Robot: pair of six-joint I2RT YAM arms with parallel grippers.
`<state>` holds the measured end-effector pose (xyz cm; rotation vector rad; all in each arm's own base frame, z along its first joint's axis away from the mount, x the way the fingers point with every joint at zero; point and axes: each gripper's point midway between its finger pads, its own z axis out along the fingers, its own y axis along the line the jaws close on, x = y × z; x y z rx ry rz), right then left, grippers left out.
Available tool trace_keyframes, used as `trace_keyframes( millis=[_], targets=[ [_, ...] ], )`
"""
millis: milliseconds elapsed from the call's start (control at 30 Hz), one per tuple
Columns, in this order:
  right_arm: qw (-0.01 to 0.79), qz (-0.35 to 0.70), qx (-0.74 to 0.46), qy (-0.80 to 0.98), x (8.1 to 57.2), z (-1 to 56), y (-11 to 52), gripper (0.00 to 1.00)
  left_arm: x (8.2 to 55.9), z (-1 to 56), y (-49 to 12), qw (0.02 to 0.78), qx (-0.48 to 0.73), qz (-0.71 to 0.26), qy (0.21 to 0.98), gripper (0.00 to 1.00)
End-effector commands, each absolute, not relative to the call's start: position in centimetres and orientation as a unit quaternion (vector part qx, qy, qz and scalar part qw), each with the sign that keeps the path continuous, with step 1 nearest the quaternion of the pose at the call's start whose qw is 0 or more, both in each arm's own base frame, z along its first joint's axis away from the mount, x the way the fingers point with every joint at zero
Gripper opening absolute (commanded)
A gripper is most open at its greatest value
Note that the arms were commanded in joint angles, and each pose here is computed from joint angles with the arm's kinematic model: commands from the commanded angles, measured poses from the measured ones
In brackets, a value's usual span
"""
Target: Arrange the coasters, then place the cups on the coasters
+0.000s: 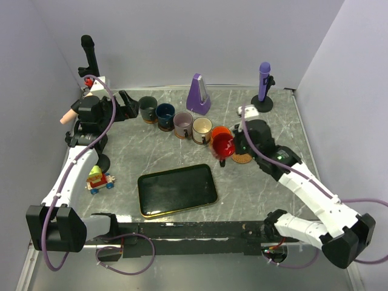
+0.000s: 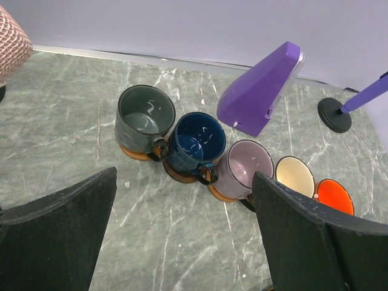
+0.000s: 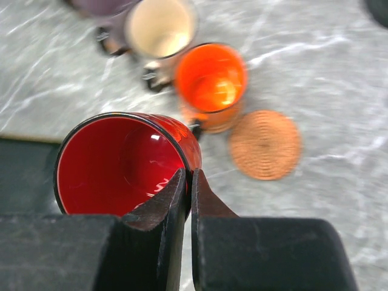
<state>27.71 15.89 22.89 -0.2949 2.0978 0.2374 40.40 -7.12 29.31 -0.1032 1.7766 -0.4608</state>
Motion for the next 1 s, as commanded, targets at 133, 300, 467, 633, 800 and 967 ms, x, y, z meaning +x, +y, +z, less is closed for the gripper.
trace_keyframes(
  millis=[133, 300, 467, 633, 800, 967],
  targets=[
    [0.534, 0.099, -0.063, 0.837, 30.7, 24.9, 10.7, 0.0, 40.3, 31.4, -7.5, 0.631, -0.027, -0.209, 0.747, 0.96],
    [0.536, 0.081, -0.034, 0.839, 31.9, 24.0, 7.3, 0.0, 40.5, 31.1, -7.5, 0.628, -0.027, -0.208, 0.75, 0.97],
    [0.519, 0.092, -0.041, 0.849, 32.9, 22.7, 5.2, 0.0, 40.4, 31.3, -7.6, 0.629, -0.026, -0.209, 0.748, 0.97],
    [0.504, 0.111, -0.045, 0.855, 34.3, 21.6, 4.7, 0.0, 40.3, 31.4, -7.6, 0.63, -0.025, -0.211, 0.747, 0.97],
    [0.498, 0.09, -0.079, 0.859, 35.8, 20.8, 4.0, 0.0, 40.4, 31.4, -7.8, 0.628, -0.024, -0.215, 0.748, 0.97],
    [0.482, 0.087, -0.089, 0.867, 37.3, 19.4, 3.1, 0.0, 40.3, 31.4, -7.8, 0.629, -0.024, -0.214, 0.747, 0.97]
  ],
)
